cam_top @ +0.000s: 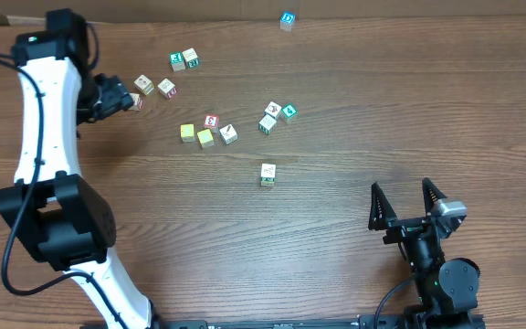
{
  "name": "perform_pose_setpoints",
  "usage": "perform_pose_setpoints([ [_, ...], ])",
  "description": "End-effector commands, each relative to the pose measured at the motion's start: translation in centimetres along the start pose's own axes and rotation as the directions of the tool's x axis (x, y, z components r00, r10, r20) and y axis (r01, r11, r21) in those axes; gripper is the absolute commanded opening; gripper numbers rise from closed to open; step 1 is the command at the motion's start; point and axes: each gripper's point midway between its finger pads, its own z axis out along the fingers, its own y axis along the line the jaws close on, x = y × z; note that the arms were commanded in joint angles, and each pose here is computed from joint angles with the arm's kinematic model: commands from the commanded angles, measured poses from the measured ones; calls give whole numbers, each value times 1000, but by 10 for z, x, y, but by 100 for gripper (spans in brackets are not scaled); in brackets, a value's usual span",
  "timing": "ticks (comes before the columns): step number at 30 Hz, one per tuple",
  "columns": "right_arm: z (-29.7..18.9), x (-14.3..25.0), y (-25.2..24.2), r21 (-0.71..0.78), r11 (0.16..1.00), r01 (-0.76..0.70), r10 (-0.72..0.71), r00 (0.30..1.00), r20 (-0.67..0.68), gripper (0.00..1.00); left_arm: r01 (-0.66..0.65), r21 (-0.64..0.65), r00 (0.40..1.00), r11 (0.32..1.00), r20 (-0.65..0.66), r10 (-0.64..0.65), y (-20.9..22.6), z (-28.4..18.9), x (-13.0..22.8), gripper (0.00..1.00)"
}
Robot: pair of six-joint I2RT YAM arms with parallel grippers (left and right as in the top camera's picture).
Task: Form a tower
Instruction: 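Move the left arm back to the upper-left block cluster, then raise the right arm and reach its gripper toward the two-block stack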
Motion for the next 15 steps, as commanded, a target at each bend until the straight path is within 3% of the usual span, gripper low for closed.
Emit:
perform_pose_setpoints([
  [1, -1, 0, 12, -72, 997, 1, 0, 1000, 8, 100, 23, 19, 1000, 1000, 16, -24, 8, -8, -6, 100],
  [8, -8, -42, 39, -221, 973, -72, 106, 984, 144, 100, 32, 33, 999, 999, 19, -32, 8, -8, -8, 100],
  [15, -13, -88, 41, -162, 974, -158, 173, 981, 85, 100, 32, 33, 999, 999, 19, -32, 8, -8, -8, 100],
])
